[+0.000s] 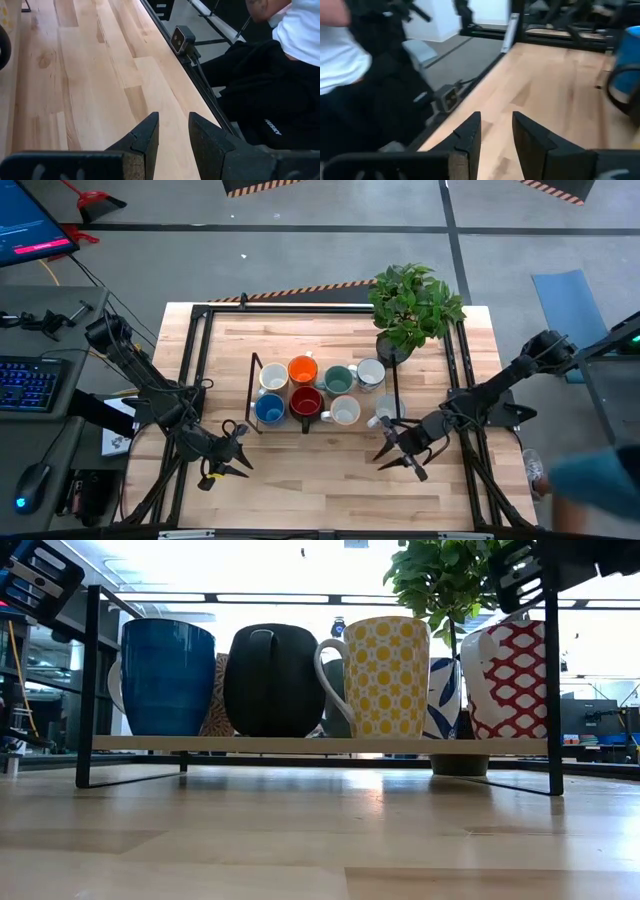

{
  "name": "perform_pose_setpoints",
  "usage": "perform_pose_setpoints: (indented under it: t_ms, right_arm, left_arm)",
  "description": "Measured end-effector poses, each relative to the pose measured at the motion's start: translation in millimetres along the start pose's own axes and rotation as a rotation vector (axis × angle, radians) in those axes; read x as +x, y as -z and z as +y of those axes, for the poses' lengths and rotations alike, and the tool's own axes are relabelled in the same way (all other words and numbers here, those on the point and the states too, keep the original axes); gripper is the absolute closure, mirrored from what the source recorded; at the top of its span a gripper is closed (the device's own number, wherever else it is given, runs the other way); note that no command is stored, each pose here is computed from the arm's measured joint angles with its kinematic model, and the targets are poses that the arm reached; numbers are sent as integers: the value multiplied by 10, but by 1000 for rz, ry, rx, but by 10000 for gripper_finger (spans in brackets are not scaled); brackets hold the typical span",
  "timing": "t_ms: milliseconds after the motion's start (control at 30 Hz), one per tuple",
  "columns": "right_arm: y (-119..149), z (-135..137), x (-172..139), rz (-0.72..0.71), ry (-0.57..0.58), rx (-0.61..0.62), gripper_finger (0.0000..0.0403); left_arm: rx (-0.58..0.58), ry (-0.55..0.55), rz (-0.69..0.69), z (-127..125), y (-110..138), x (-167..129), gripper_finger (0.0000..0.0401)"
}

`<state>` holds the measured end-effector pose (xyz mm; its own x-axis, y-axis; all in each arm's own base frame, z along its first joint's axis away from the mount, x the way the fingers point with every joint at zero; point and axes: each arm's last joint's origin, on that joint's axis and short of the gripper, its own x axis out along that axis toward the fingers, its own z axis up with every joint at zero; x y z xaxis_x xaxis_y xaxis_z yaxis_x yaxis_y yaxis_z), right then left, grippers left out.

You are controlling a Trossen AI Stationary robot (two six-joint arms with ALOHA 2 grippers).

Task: Place coffee mugs
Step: Adjust the red and white patterned mug on the shelf

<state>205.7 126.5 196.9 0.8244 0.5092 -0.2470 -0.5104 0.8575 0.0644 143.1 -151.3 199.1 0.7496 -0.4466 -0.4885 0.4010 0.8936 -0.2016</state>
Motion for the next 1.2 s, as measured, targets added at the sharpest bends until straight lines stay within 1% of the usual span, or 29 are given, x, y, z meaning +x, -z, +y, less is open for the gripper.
perform_pose_setpoints:
  t_ms: [100,200,267,367,533,833,933,1000,1033,1100,1200]
  right_arm:
    - [-8,29,-1,-5,-89,-17,308]
    - [-30,39,-1,-25,-105,-11,308]
    - [-41,22,-1,-36,-92,-4,308]
    - [-53,-7,-1,-50,-36,-39,308]
    - [-35,-20,0,-34,25,-38,308]
    - [-37,-21,0,-36,26,-37,308]
    - [-71,-16,2,-65,14,9,308]
    - [-155,-10,25,-67,10,21,308]
    - [-214,-6,39,-52,11,20,308]
    - [-335,-1,68,28,26,15,308]
    - [-588,8,70,224,77,8,308]
  left_arm:
    - [0,0,0,0,0,0,307]
    - [0,0,0,-1,0,0,307]
    - [0,0,0,0,0,0,307]
    - [0,0,0,0,1,0,307]
    - [0,0,0,-1,0,0,307]
    - [0,0,0,0,1,0,307]
    - [0,0,0,-1,0,0,307]
    - [0,0,0,0,0,0,307]
    - [0,0,0,0,1,0,307]
    - [0,0,0,-1,0,0,307]
    - [0,0,0,-1,0,0,307]
